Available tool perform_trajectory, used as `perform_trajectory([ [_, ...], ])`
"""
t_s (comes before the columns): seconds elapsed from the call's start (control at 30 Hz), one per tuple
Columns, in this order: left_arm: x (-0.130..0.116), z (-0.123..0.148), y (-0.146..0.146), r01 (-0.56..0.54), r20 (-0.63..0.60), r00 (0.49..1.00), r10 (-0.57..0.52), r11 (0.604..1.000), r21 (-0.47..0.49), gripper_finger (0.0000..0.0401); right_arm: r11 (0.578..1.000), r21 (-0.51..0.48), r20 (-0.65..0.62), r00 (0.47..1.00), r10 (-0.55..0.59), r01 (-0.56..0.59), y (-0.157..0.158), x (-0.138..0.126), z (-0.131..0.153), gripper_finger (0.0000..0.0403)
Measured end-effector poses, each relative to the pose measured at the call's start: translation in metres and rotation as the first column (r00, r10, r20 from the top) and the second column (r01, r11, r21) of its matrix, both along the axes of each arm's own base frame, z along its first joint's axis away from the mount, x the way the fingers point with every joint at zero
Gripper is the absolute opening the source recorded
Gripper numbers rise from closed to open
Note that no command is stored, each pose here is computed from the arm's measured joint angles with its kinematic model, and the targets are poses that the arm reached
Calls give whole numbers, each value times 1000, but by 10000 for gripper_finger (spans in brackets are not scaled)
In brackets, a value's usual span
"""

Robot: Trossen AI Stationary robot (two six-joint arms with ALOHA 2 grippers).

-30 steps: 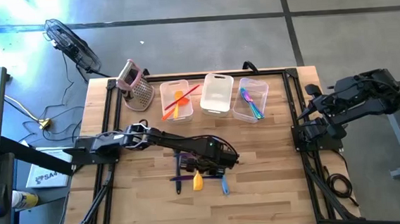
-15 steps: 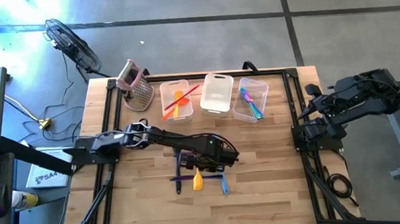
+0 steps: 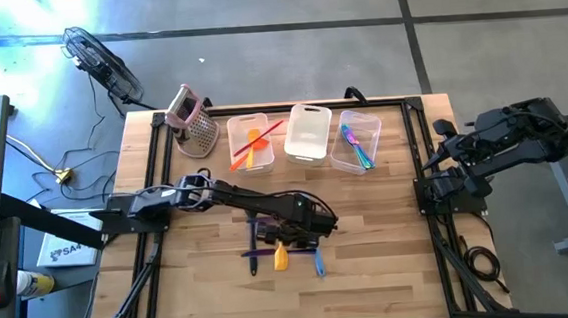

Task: Pick & Place Kitchen Items
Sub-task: Put the yellow spatula into the left white bin

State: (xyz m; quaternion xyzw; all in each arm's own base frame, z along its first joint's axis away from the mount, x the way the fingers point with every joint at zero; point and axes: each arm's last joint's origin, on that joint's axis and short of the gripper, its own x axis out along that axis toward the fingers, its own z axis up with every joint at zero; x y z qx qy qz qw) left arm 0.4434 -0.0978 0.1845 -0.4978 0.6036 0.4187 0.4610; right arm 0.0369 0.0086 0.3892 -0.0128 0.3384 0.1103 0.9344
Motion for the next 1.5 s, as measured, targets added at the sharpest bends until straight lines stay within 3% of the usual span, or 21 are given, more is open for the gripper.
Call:
perform_trajectory([
  [0.73,5,-9,9,6,43,999,-7,1000,21,236,1000,-20,5,1000,15,-14,0,0,0,105],
  [1.27,6,-9,11,43,56,998,-42,999,-9,70,999,-40,10,999,31,-31,0,0,0,105],
  [1.5,6,-9,11,65,64,996,-64,998,-9,33,999,-40,10,999,31,-31,0,0,0,105],
])
